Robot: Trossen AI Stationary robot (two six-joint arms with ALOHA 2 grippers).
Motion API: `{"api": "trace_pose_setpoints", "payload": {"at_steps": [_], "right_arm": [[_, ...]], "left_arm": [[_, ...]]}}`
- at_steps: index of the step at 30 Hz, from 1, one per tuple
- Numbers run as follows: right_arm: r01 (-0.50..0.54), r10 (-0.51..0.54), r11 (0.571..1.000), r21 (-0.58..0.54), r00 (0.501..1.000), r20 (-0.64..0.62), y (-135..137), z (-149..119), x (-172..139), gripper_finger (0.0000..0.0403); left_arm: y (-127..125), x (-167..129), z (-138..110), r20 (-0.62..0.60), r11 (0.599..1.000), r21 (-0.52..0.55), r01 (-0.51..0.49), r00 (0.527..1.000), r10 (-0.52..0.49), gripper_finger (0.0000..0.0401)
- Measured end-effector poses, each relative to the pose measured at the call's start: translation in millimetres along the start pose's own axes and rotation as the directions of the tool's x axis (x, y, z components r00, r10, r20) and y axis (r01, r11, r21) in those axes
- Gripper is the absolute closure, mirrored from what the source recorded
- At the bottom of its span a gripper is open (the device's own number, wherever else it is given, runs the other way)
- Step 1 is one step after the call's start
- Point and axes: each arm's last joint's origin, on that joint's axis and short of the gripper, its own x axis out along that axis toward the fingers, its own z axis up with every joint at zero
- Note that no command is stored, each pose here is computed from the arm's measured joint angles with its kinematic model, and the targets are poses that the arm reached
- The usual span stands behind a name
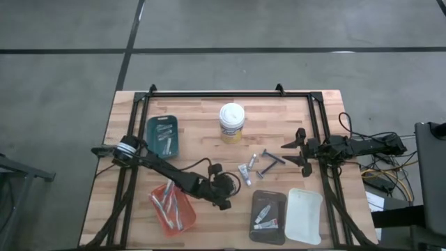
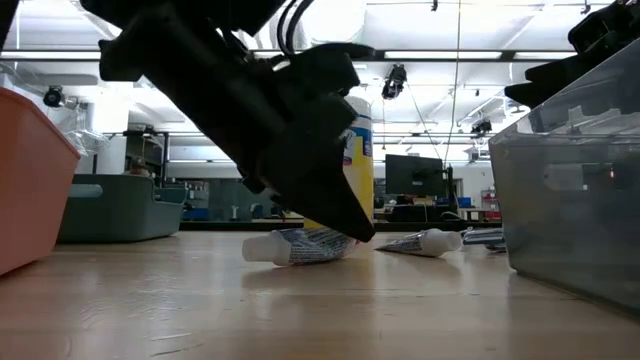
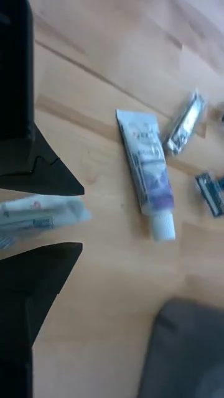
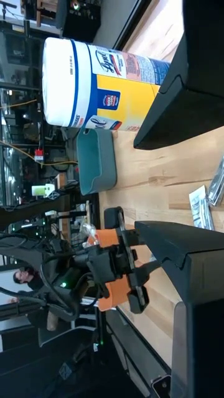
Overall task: Pick & Place Travel size toiletries
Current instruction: Put the white toothpaste into the black bin
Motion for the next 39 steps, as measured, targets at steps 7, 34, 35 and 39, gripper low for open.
{"api": "trace_pose_setpoints", "payload": {"at_steps": [7,34,35,39], "right_arm": [[0.000,0.000,1.000,0.000,1.000,0.000,0,0,0,0.0207],[0.000,0.000,1.000,0.000,1.000,-0.001,0,0,0,0.0207],[0.000,0.000,1.000,0.000,1.000,0.000,0,0,0,0.0207],[0.000,0.000,1.000,0.000,1.000,0.000,0,0,0,0.0207]], "left_arm": [[3,0,-2,-0.006,0.998,-0.007,-0.062,0.998,0.062,0.0268],[-1,-7,10,-0.026,1.000,-0.018,-0.023,0.999,0.023,0.0395],[-2,-7,13,-0.019,1.000,-0.007,-0.018,1.000,0.018,0.0394],[-6,-10,28,0.013,0.998,0.059,-0.005,1.000,0.004,0.0395]]}}
